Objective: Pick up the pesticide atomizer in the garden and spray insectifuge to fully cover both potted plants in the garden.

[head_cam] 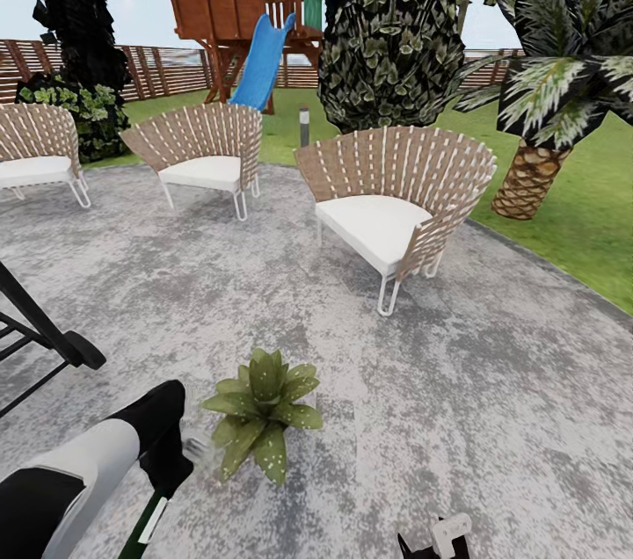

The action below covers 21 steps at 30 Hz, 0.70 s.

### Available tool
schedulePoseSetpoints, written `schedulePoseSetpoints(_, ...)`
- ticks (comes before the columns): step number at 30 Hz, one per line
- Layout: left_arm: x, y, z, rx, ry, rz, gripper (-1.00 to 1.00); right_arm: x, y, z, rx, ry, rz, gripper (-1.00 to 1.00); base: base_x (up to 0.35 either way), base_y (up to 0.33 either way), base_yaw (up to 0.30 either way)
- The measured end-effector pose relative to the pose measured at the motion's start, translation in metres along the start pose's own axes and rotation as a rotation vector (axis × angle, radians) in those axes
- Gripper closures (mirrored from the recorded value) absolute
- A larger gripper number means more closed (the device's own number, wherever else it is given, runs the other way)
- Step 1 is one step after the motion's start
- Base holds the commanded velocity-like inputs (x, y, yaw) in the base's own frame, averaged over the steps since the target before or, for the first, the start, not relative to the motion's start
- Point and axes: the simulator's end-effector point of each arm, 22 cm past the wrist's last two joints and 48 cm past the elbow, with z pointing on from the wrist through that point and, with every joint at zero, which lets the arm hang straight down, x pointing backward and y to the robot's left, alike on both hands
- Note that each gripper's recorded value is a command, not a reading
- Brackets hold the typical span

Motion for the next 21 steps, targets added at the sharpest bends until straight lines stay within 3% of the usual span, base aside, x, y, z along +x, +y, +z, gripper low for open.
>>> schedulePoseSetpoints(3,-0.0007,0.0037,-0.0027,0.035,-0.031,-0.033,1.0,0.0002,-0.0003,-0.0002,0.0,0.0,0.0,-1.0,0.0,0.0,0.0)
schedulePoseSetpoints(15,-0.0061,-0.0006,-0.0037,0.027,-0.037,-0.017,1.0,0.0002,0.0007,-0.0001,-0.001,0.0,0.0,-1.0,0.042,0.157,-0.004)
schedulePoseSetpoints(21,-0.0074,0.0,-0.0052,0.024,-0.039,-0.015,1.0,0.0005,0.0009,-0.0002,-0.002,0.001,-0.001,-1.0,0.0,0.006,-0.231)
